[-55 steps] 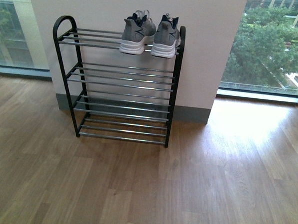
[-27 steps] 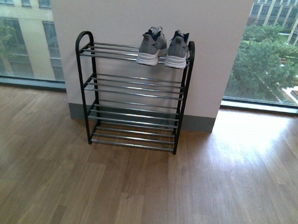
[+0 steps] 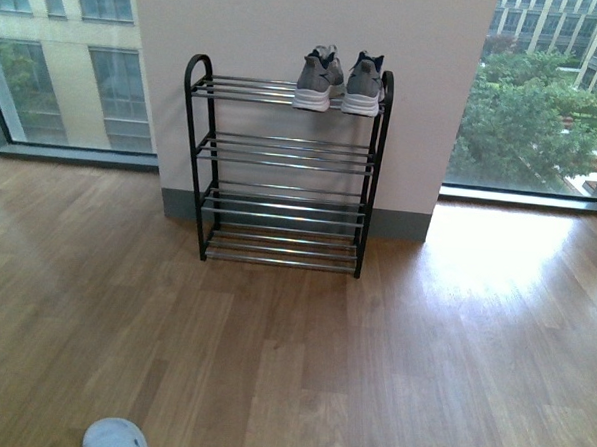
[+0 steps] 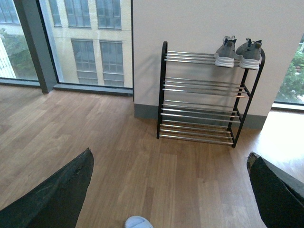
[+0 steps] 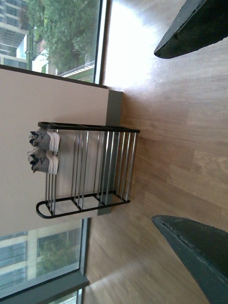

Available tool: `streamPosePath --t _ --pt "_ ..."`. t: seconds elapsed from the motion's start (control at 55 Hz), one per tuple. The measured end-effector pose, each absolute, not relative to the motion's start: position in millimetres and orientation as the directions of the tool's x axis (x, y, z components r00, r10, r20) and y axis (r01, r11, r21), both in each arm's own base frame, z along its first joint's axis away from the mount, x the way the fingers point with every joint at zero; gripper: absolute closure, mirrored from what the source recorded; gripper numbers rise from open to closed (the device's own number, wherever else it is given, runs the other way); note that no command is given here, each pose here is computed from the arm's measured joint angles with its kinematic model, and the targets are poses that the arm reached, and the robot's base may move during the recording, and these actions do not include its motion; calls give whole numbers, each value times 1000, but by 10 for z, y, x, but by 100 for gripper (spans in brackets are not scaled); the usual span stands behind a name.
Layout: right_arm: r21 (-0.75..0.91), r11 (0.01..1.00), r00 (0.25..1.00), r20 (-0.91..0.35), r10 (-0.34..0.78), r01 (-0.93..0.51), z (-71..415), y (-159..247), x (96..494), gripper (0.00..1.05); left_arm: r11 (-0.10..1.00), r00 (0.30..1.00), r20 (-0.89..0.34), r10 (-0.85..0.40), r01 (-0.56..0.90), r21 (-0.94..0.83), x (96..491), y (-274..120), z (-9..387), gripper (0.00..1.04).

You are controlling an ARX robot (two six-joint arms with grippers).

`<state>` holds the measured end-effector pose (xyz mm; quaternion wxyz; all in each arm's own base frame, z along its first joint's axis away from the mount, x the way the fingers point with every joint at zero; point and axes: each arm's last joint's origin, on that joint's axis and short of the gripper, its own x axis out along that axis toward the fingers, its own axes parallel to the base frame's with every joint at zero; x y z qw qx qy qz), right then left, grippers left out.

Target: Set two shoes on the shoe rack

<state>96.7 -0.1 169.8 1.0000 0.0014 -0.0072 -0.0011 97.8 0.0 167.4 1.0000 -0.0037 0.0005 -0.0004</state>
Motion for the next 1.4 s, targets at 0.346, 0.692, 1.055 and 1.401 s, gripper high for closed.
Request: streamPosePath --t 0.346,0.692,1.055,1.401 --pt "3 1000 1000 14 -2 2 1698 -1 967 9 1000 1000 -1 -1 1 -7 978 0 1674 9" --pt "3 1000 1000 15 3 -3 1699 0 966 9 1000 1000 -1 1 -1 -7 978 -1 1674 9" --pt "2 1000 1000 14 2 -2 1698 0 967 9 1000 1000 -1 -1 1 -7 978 -1 1674 9" --pt "2 1000 1000 14 0 0 1698 0 967 9 1000 1000 -1 -1 1 -8 978 -1 1674 9"
